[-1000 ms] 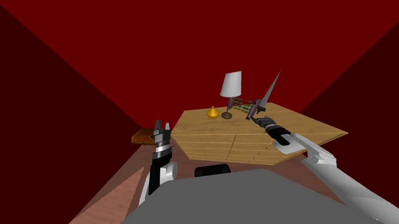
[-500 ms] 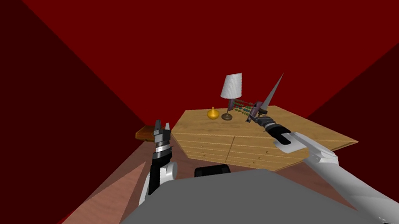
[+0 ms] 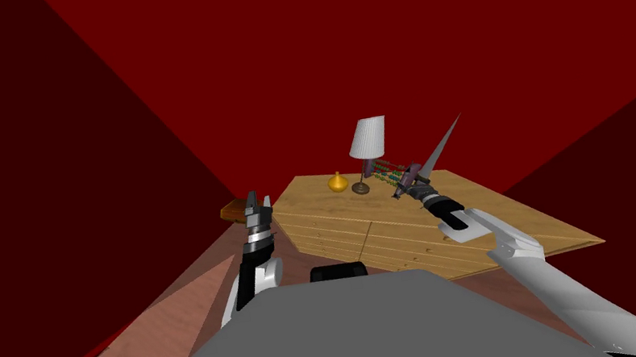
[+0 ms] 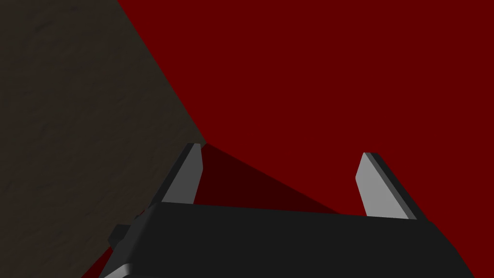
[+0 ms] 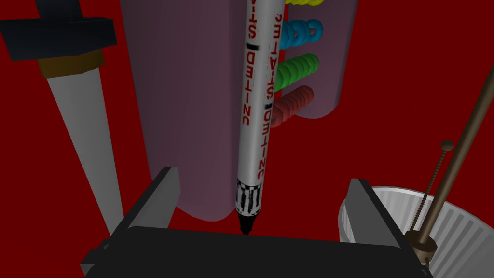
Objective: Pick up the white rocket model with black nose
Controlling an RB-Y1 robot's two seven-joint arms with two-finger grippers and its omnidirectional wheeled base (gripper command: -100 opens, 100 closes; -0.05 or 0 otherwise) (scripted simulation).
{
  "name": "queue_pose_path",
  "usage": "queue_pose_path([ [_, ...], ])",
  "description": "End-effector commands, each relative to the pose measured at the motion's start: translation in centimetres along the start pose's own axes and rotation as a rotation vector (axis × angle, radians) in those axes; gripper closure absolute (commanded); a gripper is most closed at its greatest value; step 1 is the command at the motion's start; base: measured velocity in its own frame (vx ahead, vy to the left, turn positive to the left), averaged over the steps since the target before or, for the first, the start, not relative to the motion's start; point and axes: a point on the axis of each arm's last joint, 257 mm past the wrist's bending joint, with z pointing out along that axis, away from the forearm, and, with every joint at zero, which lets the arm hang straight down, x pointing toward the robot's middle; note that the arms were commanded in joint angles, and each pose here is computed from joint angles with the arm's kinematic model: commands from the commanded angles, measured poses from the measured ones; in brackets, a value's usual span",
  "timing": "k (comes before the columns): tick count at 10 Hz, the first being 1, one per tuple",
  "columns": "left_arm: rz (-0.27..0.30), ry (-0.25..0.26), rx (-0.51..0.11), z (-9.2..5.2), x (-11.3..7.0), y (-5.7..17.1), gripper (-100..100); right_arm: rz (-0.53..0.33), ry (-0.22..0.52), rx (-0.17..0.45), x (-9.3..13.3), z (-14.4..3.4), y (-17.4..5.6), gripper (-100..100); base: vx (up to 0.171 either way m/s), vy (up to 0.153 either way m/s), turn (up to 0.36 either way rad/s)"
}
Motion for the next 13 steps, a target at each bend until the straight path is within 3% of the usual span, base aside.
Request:
queue_pose_path([
  [1,0.0,0.0,0.0,0.0,0.0,0.0,0,0.0,0.0,0.0,0.0,0.0,0.0,-100,0.0,0.0,0.0],
  [2,0.0,0.0,0.0,0.0,0.0,0.0,0,0.0,0.0,0.0,0.0,0.0,0.0,100,0.0,0.0,0.0],
  [6,0.0,0.0,0.0,0.0,0.0,0.0,0,0.0,0.0,0.0,0.0,0.0,0.0,100,0.0,0.0,0.0],
  [8,0.0,0.0,0.0,0.0,0.0,0.0,0,0.016,0.002,0.028,0.3,0.3,-0.8,-100,-0.041,0.053,-0.058],
  [13,-0.001,0.0,0.0,0.0,0.0,0.0,0,0.067,0.002,0.136,0.7,1.4,-4.2,-100,-0.076,0.2,-0.097],
])
